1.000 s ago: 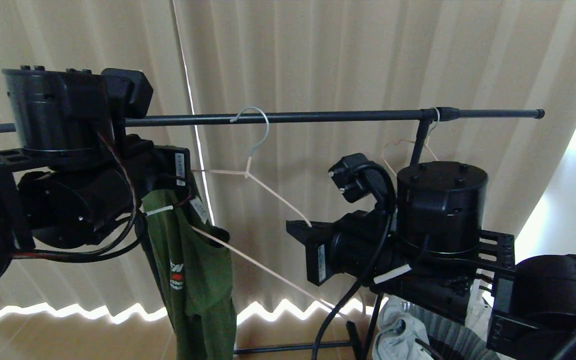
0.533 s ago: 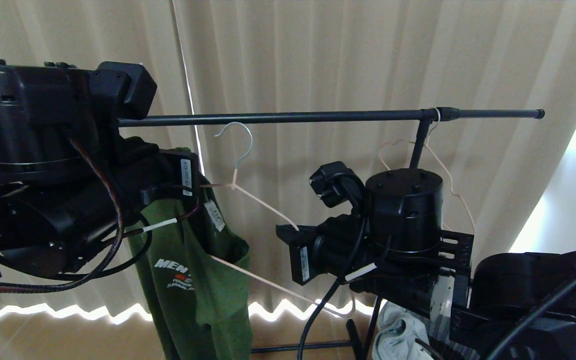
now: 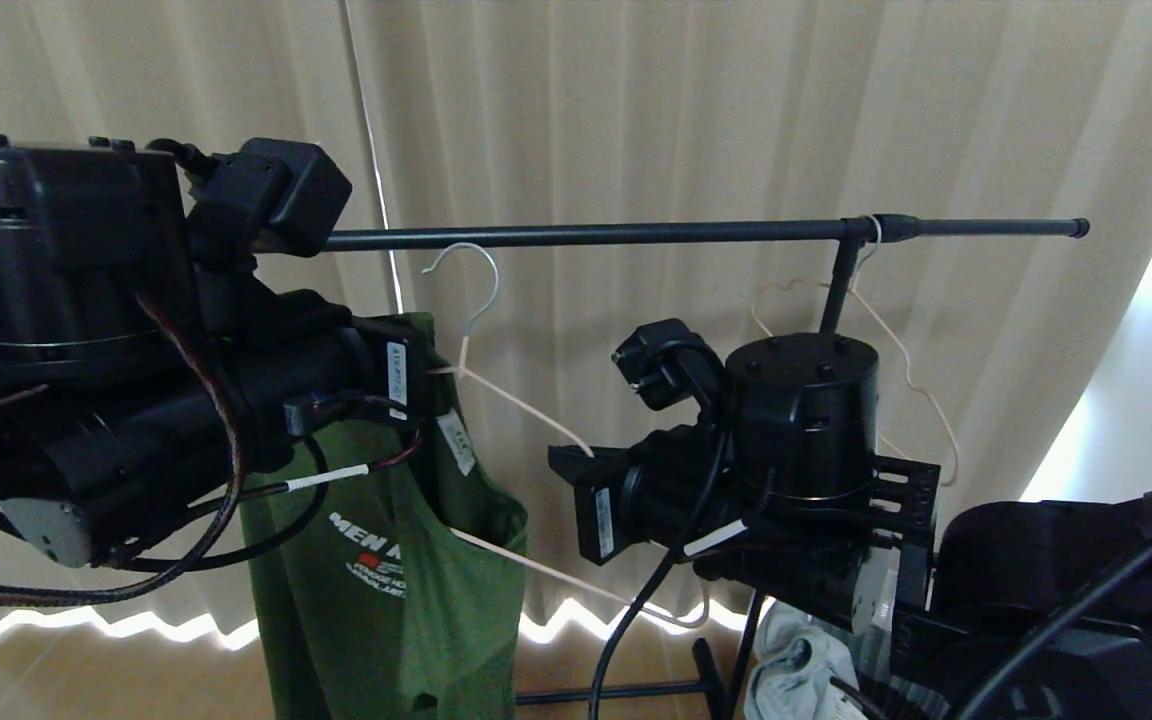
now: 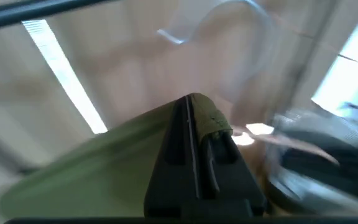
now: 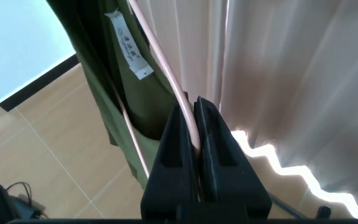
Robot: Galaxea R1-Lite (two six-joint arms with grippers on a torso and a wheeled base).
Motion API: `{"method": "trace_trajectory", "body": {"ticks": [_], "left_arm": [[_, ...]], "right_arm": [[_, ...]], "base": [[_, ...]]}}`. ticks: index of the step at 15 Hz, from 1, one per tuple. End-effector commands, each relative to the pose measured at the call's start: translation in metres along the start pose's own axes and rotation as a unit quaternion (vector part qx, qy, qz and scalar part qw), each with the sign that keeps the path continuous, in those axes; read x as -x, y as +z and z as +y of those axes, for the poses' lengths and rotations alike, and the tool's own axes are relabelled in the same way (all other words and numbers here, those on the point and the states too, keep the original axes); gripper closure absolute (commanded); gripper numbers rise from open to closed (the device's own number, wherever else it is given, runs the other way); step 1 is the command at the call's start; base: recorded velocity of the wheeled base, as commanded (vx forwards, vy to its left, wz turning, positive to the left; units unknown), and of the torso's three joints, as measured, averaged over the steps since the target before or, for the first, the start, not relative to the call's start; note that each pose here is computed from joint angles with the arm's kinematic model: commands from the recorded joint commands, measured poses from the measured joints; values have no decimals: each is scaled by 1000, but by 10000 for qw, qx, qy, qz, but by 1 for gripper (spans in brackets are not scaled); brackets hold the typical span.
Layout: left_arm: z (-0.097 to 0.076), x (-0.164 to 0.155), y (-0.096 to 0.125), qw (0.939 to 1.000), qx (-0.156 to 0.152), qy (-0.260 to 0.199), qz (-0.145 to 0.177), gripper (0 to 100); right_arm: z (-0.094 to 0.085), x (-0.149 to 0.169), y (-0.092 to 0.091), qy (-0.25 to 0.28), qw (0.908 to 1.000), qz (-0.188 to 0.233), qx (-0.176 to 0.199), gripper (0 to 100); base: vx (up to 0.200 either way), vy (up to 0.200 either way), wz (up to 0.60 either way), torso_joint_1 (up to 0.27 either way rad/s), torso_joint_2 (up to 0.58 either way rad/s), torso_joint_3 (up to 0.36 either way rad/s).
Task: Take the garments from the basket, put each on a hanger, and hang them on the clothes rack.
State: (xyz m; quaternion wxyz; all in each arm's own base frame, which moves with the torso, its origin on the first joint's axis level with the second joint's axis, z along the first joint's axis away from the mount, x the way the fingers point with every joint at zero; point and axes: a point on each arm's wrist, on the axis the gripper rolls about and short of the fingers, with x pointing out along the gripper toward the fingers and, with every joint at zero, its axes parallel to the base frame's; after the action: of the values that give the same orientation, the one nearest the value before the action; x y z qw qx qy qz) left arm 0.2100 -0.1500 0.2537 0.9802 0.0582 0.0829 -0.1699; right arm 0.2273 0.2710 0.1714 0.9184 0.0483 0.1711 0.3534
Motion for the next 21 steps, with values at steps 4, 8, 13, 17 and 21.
{"method": "trace_trajectory", "body": {"ticks": [4,8,13,17,21], "left_arm": [[0,0,-13,9983,-135,-537,187,100],[2,9,-20,9975,-365,-560,242,100],[2,10,-23,9972,-381,-585,270,100],[3,18,-18,9962,-368,-783,114,0],[7,37,-18,9926,-396,-1147,-51,0]], "right_arm": [[-3,8,12,-33,9997,-207,-151,100],[-8,18,24,-95,9989,-409,-197,100],[-7,31,31,-43,9983,-546,-199,100],[-7,34,29,62,9957,-925,-36,100],[-8,38,28,66,9946,-1039,27,100]], "base": [[0,0,0,0,0,0],[0,0,0,0,0,0],[0,0,0,0,0,0],[0,0,0,0,0,0],[0,0,0,0,0,0]]}}
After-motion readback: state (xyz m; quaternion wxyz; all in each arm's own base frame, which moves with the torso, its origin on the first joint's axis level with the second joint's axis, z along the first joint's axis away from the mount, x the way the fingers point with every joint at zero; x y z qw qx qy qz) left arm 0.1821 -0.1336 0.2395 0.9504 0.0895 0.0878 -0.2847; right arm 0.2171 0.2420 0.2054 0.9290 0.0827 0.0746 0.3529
